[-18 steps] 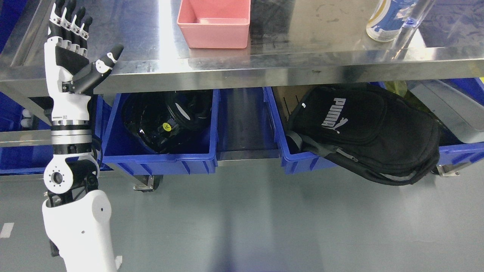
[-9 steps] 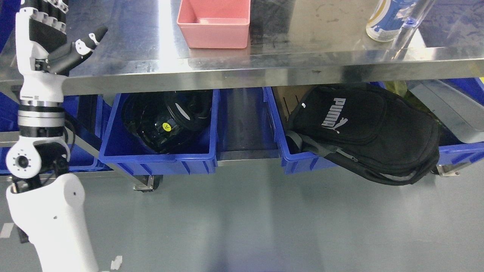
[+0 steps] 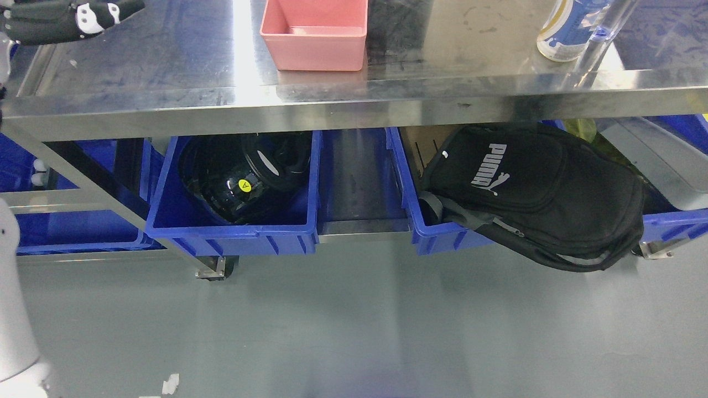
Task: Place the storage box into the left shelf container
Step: 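Raise the left hand and swing it toward the pink box on the table, then reach the left hand over the pink box rim and close on it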
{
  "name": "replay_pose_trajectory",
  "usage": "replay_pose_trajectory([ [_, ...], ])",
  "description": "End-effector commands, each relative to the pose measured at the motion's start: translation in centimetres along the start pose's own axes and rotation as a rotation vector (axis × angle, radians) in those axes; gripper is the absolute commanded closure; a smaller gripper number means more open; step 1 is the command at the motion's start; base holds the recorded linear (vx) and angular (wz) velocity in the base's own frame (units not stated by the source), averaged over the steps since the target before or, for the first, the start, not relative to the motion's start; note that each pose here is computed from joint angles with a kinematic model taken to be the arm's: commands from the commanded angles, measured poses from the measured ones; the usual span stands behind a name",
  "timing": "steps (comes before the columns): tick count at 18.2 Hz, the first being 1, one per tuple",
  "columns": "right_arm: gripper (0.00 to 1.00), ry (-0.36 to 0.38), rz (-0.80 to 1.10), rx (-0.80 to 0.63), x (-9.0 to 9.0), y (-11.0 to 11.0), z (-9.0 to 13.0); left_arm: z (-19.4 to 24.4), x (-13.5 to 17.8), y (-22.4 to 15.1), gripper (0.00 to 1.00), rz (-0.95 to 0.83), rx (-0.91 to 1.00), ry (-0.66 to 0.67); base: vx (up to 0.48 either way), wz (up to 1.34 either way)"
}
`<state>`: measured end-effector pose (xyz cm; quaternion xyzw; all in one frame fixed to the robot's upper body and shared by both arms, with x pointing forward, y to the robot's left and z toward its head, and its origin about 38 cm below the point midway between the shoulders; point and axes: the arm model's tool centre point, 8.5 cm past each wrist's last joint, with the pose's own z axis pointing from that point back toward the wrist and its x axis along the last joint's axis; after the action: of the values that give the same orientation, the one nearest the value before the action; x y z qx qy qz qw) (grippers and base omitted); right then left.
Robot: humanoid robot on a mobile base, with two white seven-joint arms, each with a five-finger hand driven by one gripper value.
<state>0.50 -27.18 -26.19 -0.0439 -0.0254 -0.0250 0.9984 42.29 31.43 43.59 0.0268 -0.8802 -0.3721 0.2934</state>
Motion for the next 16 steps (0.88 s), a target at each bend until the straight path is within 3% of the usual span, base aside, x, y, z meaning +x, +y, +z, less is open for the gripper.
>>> replay_pose_trajectory([
  [1, 0.0, -0.022, -0.021, -0.022, 0.9, -1.2, 0.0, -1.2, -1.7, -1.6, 0.0, -0.207, -0.578, 0.295, 0.0, 0.0],
  [3, 0.0, -0.022, -0.022, -0.022, 0.9, -1.2, 0.0, -2.2, -3.5, -4.9, 0.02, -0.141, -0.739, 0.311, 0.0, 0.0],
  [6, 0.0, -0.024, -0.021, -0.022, 1.0, -1.2, 0.0, -3.7, -6.2, -6.7, 0.02, -0.145, -0.75, 0.384, 0.0, 0.0],
  [16, 0.0, -0.022, -0.021, -0.022, 0.9, -1.2, 0.0, -11.5, -6.9, -11.3, 0.04, -0.113, -0.793, 0.35, 0.0, 0.0],
])
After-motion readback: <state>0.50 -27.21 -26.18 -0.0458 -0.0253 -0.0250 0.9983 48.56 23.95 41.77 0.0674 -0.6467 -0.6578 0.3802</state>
